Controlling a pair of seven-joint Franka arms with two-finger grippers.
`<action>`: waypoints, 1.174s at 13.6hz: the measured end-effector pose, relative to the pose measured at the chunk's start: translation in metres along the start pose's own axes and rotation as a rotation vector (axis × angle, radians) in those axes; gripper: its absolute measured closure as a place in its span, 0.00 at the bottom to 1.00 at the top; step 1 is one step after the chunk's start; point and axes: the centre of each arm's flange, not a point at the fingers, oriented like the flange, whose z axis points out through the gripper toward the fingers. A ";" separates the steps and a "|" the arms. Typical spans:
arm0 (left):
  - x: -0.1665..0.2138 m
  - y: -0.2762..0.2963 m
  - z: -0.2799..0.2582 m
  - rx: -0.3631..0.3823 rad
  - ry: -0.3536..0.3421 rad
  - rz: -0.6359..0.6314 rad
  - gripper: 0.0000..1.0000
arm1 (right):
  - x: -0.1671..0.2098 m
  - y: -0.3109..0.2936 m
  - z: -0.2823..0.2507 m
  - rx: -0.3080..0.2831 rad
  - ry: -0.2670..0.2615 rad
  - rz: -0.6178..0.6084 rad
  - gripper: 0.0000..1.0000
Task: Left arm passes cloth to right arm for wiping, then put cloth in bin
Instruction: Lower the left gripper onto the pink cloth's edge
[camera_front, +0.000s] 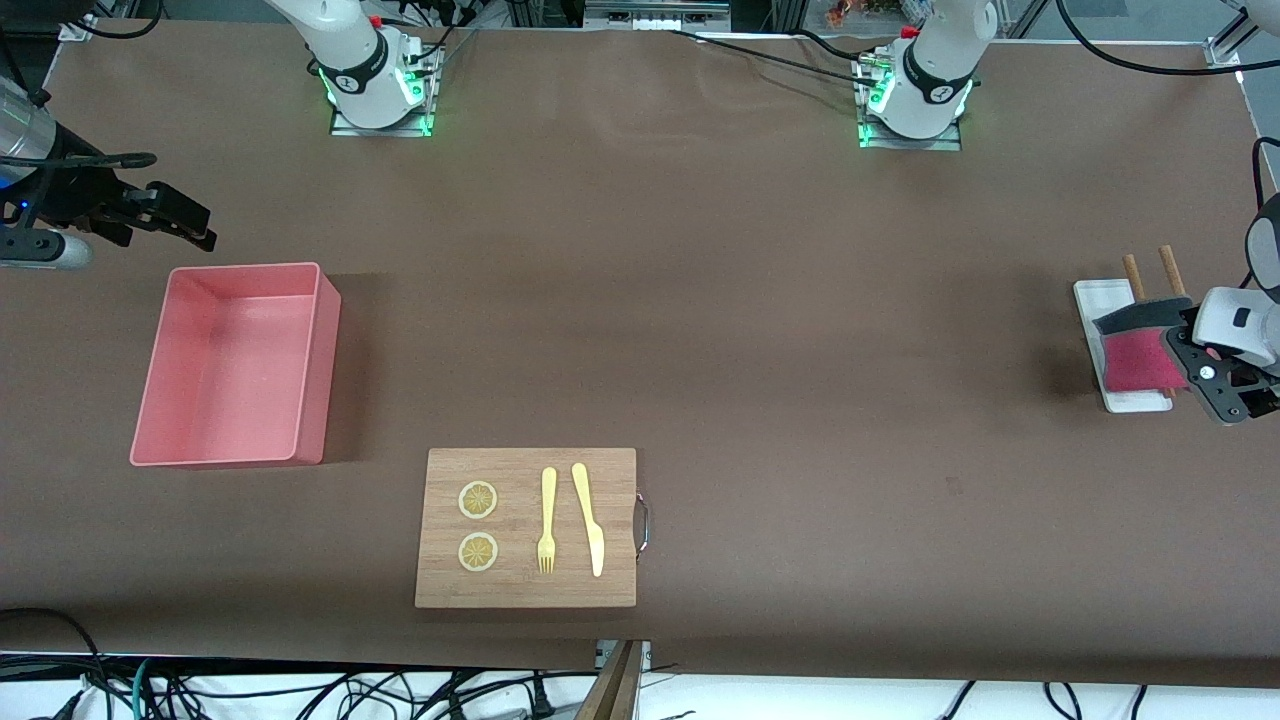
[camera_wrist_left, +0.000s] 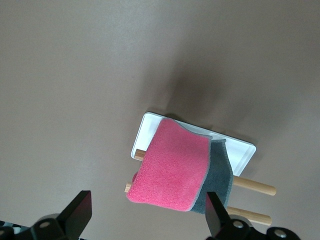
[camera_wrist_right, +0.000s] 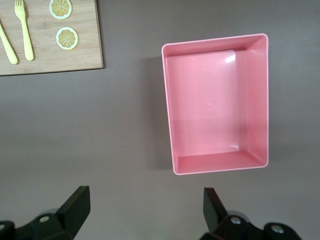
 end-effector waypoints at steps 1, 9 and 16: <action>-0.002 -0.001 0.000 0.005 0.002 0.012 0.00 | 0.000 0.000 0.000 0.000 0.000 0.000 0.00; -0.008 0.002 0.014 -0.015 0.009 0.099 0.00 | 0.000 0.000 0.000 0.000 0.000 0.000 0.00; -0.030 0.010 0.094 0.104 0.078 0.177 0.00 | 0.000 0.000 0.000 0.000 0.000 0.000 0.00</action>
